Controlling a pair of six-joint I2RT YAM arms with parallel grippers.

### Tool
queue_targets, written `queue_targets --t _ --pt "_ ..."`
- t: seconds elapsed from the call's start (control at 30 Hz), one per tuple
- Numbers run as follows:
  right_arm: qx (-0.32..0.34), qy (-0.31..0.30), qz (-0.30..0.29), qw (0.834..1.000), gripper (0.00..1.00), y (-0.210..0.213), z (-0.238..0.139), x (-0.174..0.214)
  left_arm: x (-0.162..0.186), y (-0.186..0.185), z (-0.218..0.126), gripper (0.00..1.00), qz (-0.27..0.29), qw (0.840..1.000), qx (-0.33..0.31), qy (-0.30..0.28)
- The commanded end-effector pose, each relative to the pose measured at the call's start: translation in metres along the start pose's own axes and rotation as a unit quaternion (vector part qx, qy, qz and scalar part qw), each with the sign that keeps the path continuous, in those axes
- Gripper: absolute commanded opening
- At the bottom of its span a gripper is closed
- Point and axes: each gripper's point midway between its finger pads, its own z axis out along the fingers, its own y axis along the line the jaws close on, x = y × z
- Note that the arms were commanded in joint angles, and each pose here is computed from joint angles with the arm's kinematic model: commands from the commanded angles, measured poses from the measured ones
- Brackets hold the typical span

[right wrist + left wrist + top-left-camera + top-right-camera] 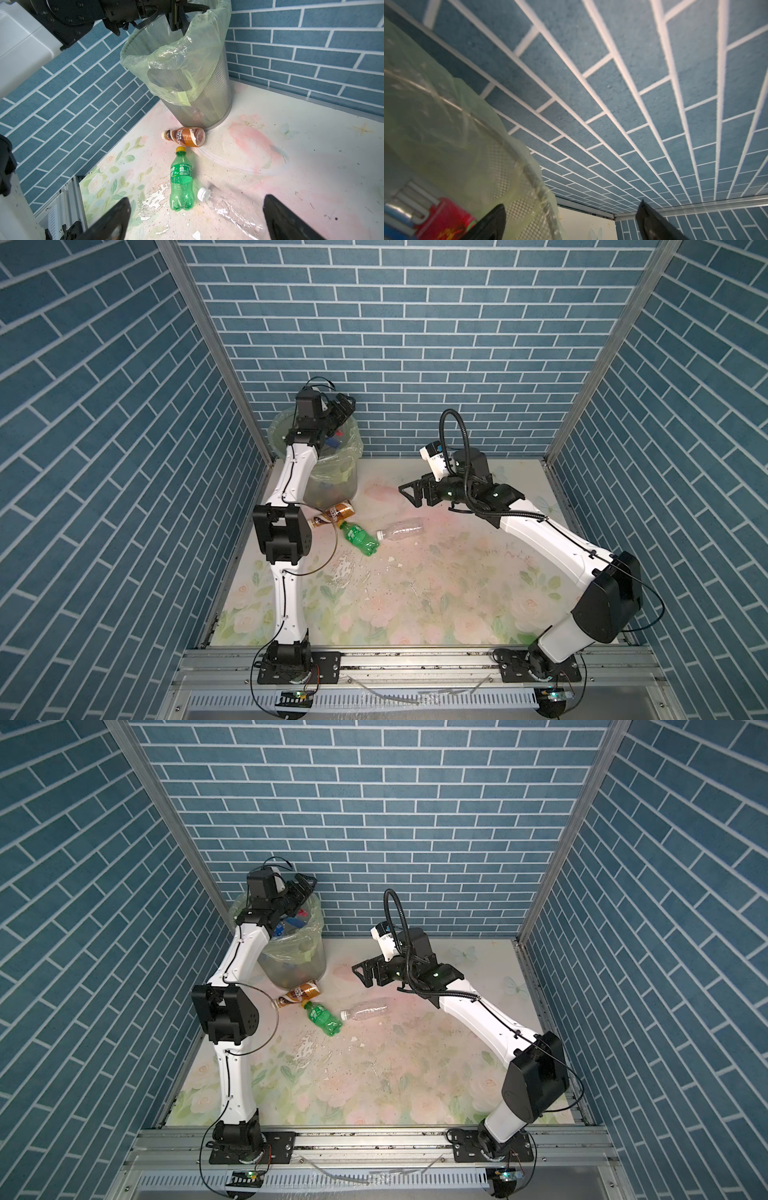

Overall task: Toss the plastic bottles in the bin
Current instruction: 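Raise the left gripper above the bin while the right gripper holds position, then lower the left gripper toward the table centre while the right moves over the clear bottle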

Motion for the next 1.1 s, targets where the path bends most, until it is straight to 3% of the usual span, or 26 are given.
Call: queue_targets --t 0.0,0.2,0.37,0.53,0.73,0.87,1.07 --pt "0.004 -0.013 0.000 1.000 0.99 0.001 -0.011 -0.002 -0.028 -0.046 -0.035 0.99 0.029 0.998 0.036 -0.030" --pt "0.008 -0.014 0.001 1.000 0.99 -0.001 -0.017 0.003 -0.033 -0.088 -0.074 0.99 0.059 0.996 0.060 -0.036" --pt "0.020 -0.008 0.008 1.000 0.99 -0.011 -0.019 0.012 -0.016 -0.118 -0.106 0.99 0.083 0.993 0.081 -0.023" --pt "0.031 0.002 0.019 0.999 0.99 -0.024 -0.019 0.028 0.037 -0.138 -0.122 0.99 0.100 0.990 0.101 0.018" --pt "0.042 0.040 0.034 0.998 0.99 -0.045 -0.007 0.060 0.133 -0.152 -0.130 0.99 0.111 0.980 0.125 0.107" --pt "0.038 0.056 0.055 0.996 0.99 -0.058 0.005 0.079 0.178 -0.144 -0.141 0.99 0.102 0.975 0.123 0.152" --pt "0.034 0.082 0.076 0.993 0.99 -0.080 0.031 0.102 0.213 -0.106 -0.169 0.99 0.089 0.978 0.085 0.170"
